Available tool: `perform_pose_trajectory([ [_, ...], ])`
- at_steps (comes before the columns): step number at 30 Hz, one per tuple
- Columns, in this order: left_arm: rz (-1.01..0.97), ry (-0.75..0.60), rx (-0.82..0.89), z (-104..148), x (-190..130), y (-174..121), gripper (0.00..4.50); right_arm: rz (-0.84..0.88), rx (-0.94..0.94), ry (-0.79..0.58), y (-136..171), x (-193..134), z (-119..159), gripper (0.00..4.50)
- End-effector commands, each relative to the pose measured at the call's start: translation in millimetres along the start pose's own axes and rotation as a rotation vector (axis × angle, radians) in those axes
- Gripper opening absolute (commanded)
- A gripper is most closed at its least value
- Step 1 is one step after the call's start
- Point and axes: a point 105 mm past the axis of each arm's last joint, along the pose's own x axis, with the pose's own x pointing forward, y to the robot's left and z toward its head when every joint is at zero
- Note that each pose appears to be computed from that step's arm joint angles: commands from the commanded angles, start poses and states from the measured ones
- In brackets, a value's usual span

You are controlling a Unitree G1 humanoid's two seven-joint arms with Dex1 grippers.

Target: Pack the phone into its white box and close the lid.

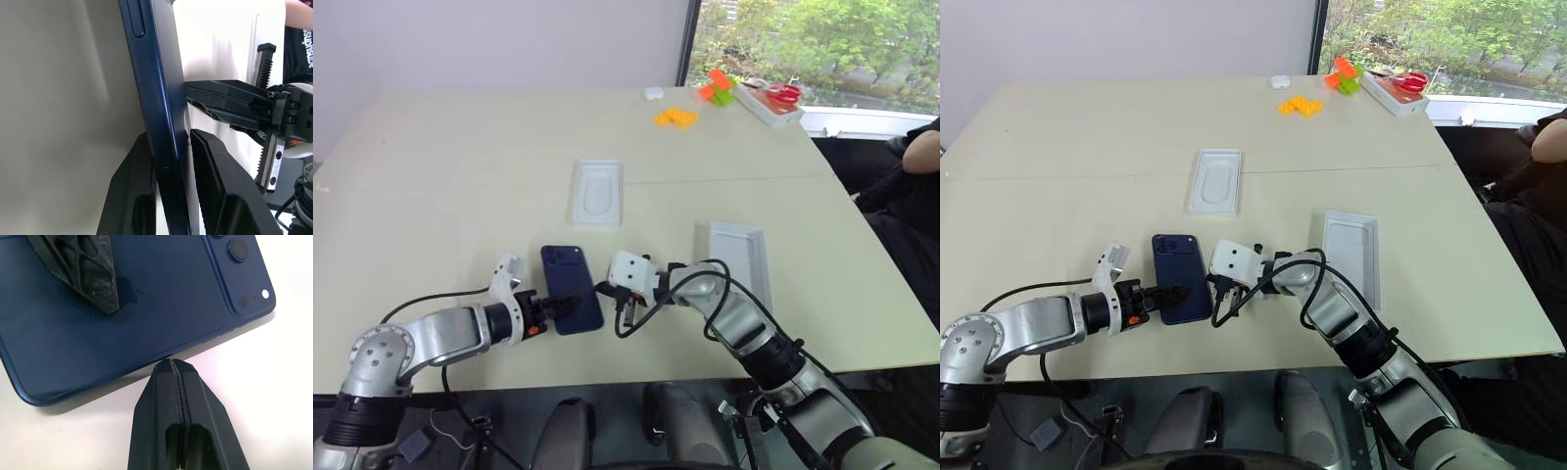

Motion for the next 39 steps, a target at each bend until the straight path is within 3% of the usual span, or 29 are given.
perform_pose_trajectory([
  [1, -0.038, -0.041, 0.002, 9, -6, -6, 0.31, -0.012, -0.019, -0.033, -2, -1, 9, 0.0],
  [2, -0.039, -0.042, 0.002, 9, -7, -6, 0.05, -0.015, -0.021, -0.033, -3, -1, 10, 0.0],
  [13, -0.037, -0.164, -0.002, 28, -30, -2, 0.05, -0.091, -0.049, -0.05, -42, -16, 22, 0.0],
  [16, -0.031, -0.236, -0.019, 40, -43, 3, 0.0, -0.128, -0.094, -0.049, -67, -13, 34, 0.88],
  [20, -0.027, -0.271, -0.02, 47, -50, 4, 0.0, -0.164, -0.151, -0.034, -92, -4, 43, 2.87],
  [24, -0.007, -0.275, -0.017, 45, -52, 6, 0.0, -0.207, -0.145, 0.014, -120, 6, 43, 2.87],
  [31, -0.004, -0.298, -0.022, 39, -51, 3, 0.0, -0.263, -0.039, -0.014, -138, 10, 46, 2.87],
  [34, -0.002, -0.303, -0.025, 38, -51, 3, 0.0, -0.25, 0.04, -0.052, -139, 12, 51, 2.05],
  [38, -0.015, -0.302, -0.019, 40, -50, 1, 0.0, -0.279, 0.137, -0.071, -145, 12, 56, 0.04],
  [39, -0.017, -0.299, -0.015, 39, -50, 0, 0.0, -0.283, 0.151, -0.076, -146, 12, 57, 0.04],
])
